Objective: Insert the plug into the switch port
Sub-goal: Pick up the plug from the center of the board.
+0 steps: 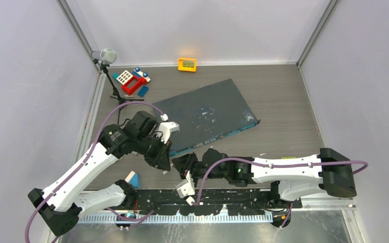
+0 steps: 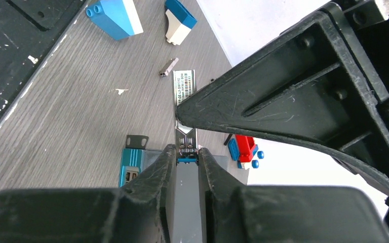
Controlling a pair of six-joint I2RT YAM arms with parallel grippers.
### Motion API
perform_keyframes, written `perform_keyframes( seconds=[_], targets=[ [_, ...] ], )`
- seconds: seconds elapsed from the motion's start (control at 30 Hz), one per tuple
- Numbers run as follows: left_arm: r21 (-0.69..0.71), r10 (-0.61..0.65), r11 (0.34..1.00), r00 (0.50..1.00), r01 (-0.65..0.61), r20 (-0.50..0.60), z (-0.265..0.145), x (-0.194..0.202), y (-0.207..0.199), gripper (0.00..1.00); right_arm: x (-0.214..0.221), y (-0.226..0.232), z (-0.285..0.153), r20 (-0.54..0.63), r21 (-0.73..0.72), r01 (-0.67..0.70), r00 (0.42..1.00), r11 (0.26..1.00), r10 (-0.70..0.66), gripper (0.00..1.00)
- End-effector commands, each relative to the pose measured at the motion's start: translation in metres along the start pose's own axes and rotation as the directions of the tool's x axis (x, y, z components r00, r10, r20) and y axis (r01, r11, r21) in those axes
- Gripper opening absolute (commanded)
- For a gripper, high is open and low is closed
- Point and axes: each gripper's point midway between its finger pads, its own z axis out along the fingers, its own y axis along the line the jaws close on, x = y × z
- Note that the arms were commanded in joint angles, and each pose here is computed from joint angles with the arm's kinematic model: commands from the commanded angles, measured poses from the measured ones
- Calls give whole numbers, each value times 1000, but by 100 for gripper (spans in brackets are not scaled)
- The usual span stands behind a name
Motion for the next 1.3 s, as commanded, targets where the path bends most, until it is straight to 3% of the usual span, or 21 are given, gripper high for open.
perform_keyframes(
  seconds=[0.0,0.07,0.17,0.33,0.5,0.63,0.73,0.8,0.87,0.97,1.07,1.13,1.27],
  targets=[
    [-6,16,1000,1000,-16,0,-1,0,0,4,-15,-20,-4,44,41,-8,999,999,6,13],
    [-16,13,1000,1000,-13,0,-1,-1,2,7,-15,-18,-5,45,31,-8,999,1000,6,3],
    [-38,12,999,1000,-11,5,-2,-4,5,19,-15,-17,-10,45,31,-13,999,999,12,1],
    [-80,22,997,999,-19,33,-6,-16,9,54,-11,-17,-20,16,33,-68,998,997,68,0],
    [-170,66,985,980,-34,187,-28,-49,12,66,-1,-15,-37,-46,65,-212,976,975,215,0],
    [-239,120,970,931,-37,344,-54,-80,11,79,11,-5,-51,-83,108,-303,946,947,313,0],
    [-303,142,953,886,-1,441,-72,-98,17,85,17,-4,-59,-63,197,-421,896,886,439,1],
    [-349,143,936,865,39,480,-80,-107,24,88,23,-6,-65,-43,273,-511,840,815,541,1],
    [-399,144,913,840,91,522,-89,-115,34,92,33,-12,-74,-2,382,-617,744,688,669,0],
    [-454,160,878,803,149,574,-96,-127,49,96,53,-16,-90,89,543,-725,550,423,830,1],
    [-480,151,855,789,199,595,-94,-141,64,96,85,-18,-115,166,731,-669,365,134,916,0],
    [-487,126,842,791,234,598,-89,-149,78,96,97,-9,-125,152,790,-611,282,55,947,0],
    [-480,101,833,778,275,620,-74,-170,105,96,97,6,-129,101,809,-588,150,6,984,1]
  ],
)
